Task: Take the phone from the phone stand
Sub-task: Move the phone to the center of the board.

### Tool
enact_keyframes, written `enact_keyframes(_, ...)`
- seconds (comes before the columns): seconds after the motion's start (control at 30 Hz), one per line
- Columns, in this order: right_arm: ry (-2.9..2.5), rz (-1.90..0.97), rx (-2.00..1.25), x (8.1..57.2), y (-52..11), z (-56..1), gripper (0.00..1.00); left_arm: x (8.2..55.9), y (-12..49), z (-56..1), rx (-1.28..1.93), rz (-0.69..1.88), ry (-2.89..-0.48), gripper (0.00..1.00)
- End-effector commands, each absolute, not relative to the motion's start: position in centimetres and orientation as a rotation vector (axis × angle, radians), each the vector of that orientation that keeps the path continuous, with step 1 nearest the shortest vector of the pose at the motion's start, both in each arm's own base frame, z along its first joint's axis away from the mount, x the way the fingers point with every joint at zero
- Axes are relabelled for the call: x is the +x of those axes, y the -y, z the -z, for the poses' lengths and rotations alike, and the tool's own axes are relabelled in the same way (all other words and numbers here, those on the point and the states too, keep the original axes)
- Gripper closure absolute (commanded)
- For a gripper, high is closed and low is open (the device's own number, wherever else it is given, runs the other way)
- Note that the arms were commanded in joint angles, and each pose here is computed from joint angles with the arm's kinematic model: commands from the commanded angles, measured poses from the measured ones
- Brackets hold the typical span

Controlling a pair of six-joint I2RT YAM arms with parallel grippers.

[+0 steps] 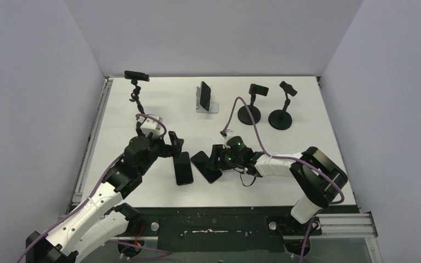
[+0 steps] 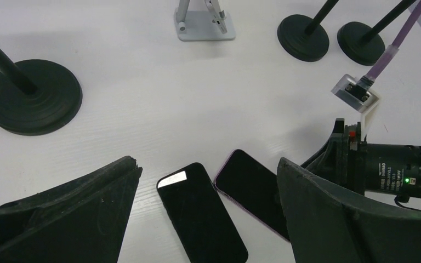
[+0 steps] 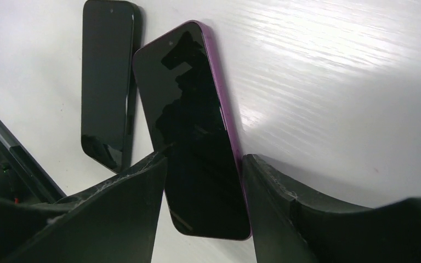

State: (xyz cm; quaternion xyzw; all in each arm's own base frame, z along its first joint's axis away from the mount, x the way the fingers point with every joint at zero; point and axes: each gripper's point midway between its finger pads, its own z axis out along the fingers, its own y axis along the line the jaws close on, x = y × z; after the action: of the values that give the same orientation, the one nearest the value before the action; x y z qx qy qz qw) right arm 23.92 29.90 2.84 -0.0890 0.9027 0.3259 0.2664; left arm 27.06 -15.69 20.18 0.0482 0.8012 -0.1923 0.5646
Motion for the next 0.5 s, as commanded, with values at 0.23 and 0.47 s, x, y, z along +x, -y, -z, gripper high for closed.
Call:
enact_keyframes(0.23,-2.56,-0.942,-0.174,21.6,-33.0,-0.1,0.49,27.8,15.7,-21.6,0.103,0.454,-1.82,0.06)
enact_keyframes(0.47,-2.545,-1.002,-0.231,21.2,-34.6,-1.0,0.49,27.7,15.8,-21.5,0.105,0.459,-1.821,0.06)
